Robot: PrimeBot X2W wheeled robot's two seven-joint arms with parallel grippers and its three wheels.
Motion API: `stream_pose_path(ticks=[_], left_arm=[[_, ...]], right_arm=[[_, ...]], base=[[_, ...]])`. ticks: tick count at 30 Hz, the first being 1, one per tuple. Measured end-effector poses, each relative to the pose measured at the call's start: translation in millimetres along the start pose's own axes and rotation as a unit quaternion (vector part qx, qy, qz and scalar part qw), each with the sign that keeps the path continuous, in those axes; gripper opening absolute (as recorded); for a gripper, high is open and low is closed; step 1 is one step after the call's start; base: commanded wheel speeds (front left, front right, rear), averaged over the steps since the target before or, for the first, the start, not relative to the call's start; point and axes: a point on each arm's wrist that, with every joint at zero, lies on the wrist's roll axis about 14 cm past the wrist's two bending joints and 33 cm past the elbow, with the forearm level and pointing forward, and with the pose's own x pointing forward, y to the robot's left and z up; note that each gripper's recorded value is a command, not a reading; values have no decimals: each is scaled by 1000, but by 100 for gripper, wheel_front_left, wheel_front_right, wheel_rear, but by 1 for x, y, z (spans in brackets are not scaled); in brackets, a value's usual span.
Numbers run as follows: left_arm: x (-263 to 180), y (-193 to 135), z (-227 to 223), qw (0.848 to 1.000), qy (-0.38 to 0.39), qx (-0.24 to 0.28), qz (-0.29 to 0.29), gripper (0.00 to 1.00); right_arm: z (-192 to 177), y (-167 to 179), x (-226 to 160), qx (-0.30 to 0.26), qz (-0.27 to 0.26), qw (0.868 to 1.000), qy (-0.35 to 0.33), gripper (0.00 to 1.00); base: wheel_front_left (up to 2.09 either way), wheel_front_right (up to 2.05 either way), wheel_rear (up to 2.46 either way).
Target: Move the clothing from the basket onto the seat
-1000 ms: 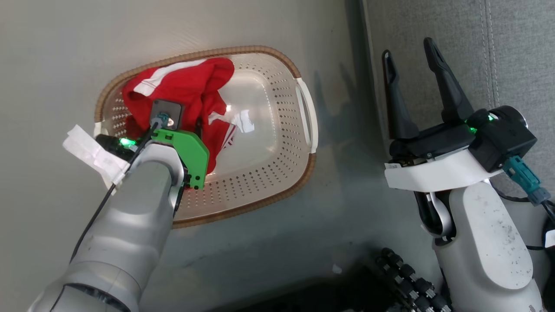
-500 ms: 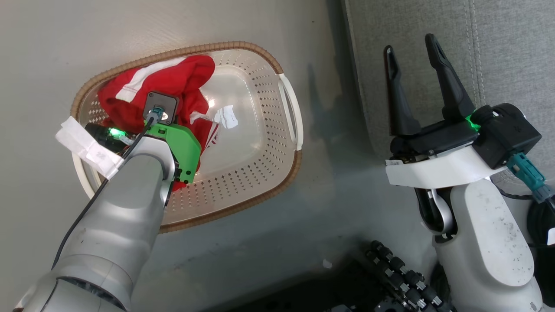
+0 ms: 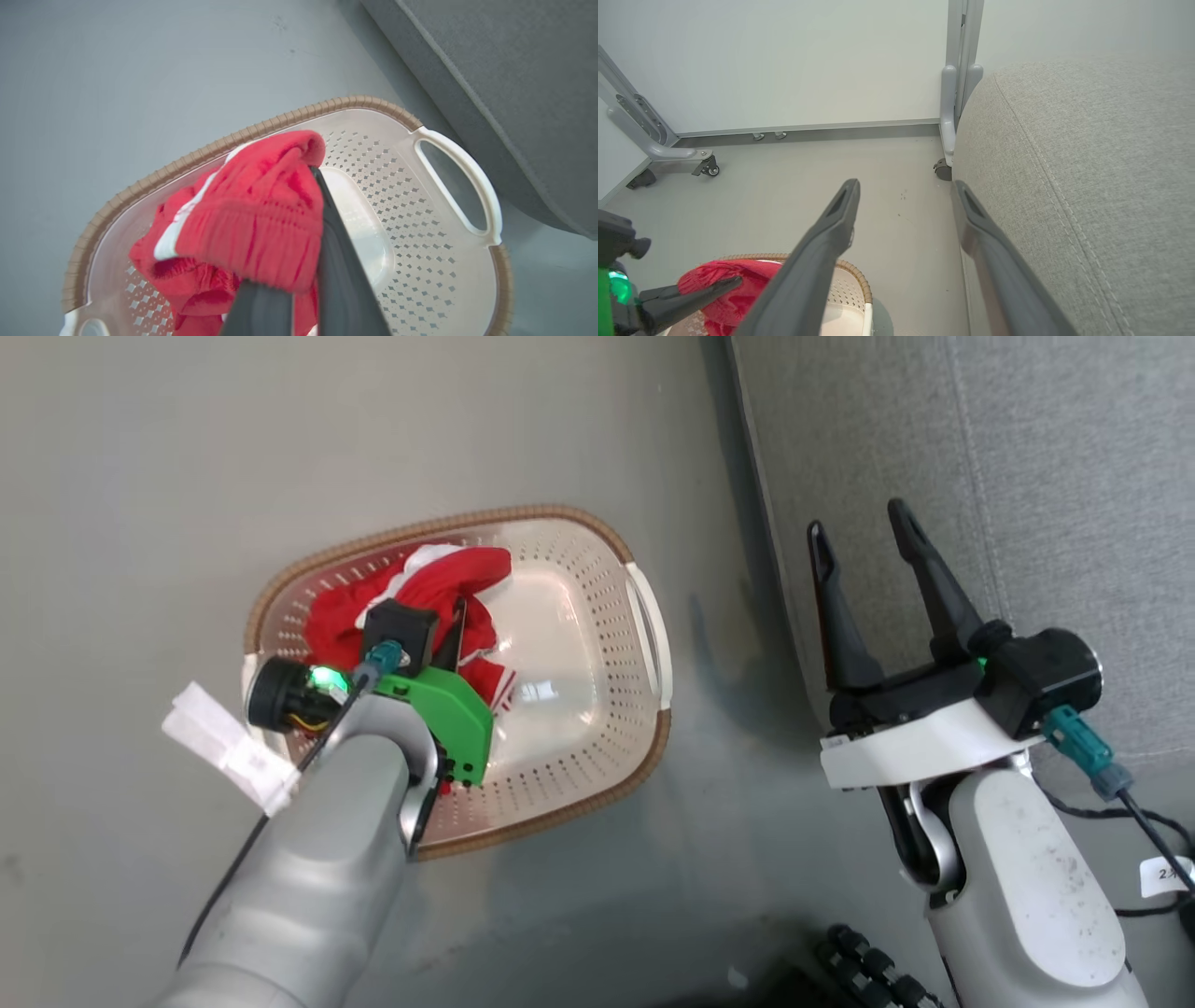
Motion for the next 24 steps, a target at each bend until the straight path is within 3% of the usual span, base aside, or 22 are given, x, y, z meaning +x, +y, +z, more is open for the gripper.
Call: stream_pose_path(ticks=[12,19,24], left_arm=[[-80,-21,81,988,-151,3,16,0],[-134,-34,140,966,-257,16,23,0],[-177,-48,185,940,-338,33,20,0]], right_arm=[[39,13,-38,4,4,999,-31,100],[65,25,-58,7,15,998,-55,100],[80,28,-75,8,17,998,-68,100]], base=[[0,0,0],[0,0,0],[0,0,0]])
